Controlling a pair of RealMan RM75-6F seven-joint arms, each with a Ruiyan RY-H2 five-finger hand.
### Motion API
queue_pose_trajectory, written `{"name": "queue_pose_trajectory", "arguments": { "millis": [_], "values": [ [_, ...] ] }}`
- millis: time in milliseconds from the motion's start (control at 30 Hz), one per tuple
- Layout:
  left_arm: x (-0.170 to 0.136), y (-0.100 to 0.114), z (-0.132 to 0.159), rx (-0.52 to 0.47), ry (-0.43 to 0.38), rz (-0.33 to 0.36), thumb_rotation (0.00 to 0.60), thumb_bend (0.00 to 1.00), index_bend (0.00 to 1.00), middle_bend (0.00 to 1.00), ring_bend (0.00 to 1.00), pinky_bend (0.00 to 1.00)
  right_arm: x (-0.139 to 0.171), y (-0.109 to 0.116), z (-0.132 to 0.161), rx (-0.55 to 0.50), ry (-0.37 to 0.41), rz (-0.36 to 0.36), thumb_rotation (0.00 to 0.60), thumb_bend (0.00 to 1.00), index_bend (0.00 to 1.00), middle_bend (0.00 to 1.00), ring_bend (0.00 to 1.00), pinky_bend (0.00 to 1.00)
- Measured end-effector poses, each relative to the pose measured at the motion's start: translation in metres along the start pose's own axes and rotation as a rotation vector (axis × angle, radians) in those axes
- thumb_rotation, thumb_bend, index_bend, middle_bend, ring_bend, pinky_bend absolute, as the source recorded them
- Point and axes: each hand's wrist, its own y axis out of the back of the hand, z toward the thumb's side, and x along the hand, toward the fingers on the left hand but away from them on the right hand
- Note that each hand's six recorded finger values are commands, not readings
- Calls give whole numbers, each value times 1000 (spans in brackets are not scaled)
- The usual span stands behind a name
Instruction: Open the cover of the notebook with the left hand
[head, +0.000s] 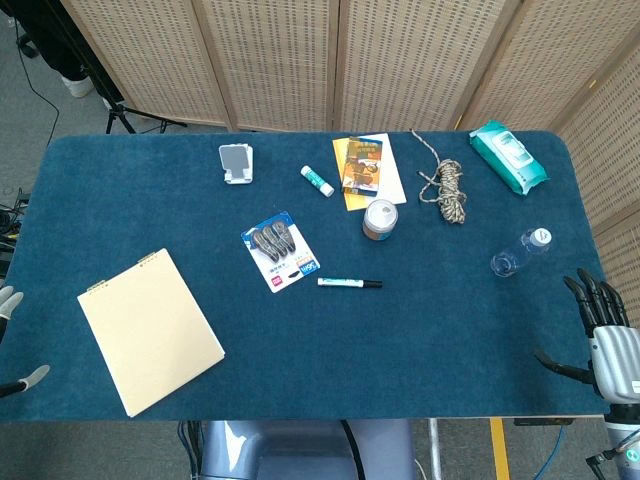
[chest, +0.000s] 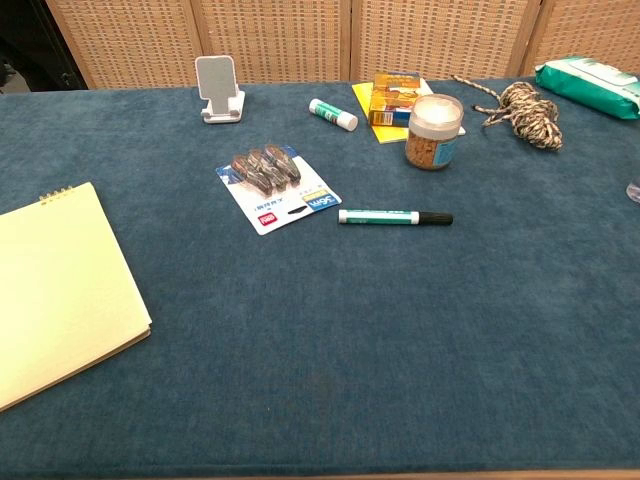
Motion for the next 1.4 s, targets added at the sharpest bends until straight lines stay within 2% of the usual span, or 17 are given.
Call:
{"name": "queue_pose_trajectory", "arguments": {
  "millis": [267, 400, 500, 600, 667, 767, 1033, 1200, 1400],
  "values": [
    [-1, -1, 0, 0, 0, -9, 600, 0, 0, 0, 0, 0, 1, -2, 1, 3, 6, 7, 600, 52, 8, 0, 0, 0],
    [-2, -3, 3, -1, -25, -21, 600, 0, 0, 0, 0, 0, 1, -4, 1, 3, 4, 18, 600, 50, 7, 0, 0, 0],
    [-6, -9, 13, 1, -84, -55, 600, 0, 0, 0, 0, 0, 0, -4, 3, 4, 8, 18, 600, 53, 7, 0, 0, 0],
    [-11, -22, 29, 5, -187, -119, 600, 0, 21, 0, 0, 0, 0, -5, 4, 6, 10, 21, 600, 53, 7, 0, 0, 0],
    [-16, -35, 41, 9, -266, -172, 600, 0, 102, 0, 0, 0, 1, -5, 3, 4, 9, 21, 600, 53, 7, 0, 0, 0],
    [-18, -55, 53, 22, -337, -239, 600, 0, 181, 0, 0, 0, 1, -4, 3, -2, 7, 20, 600, 52, 7, 0, 0, 0],
    [-18, -80, 59, 64, -357, -301, 600, 6, 267, 0, 0, 0, 0, 1, -1, -20, -2, 8, 600, 52, 7, 0, 0, 0],
    [-19, -90, 59, 94, -355, -326, 600, 12, 283, 0, 0, 0, 0, 3, -1, -25, -2, 5, 600, 53, 7, 0, 0, 0],
    [-21, -113, 61, 122, -364, -393, 600, 43, 300, 0, 0, 0, 1, 3, -1, -28, -1, 8, 600, 52, 7, 0, 0, 0]
  ]
}}
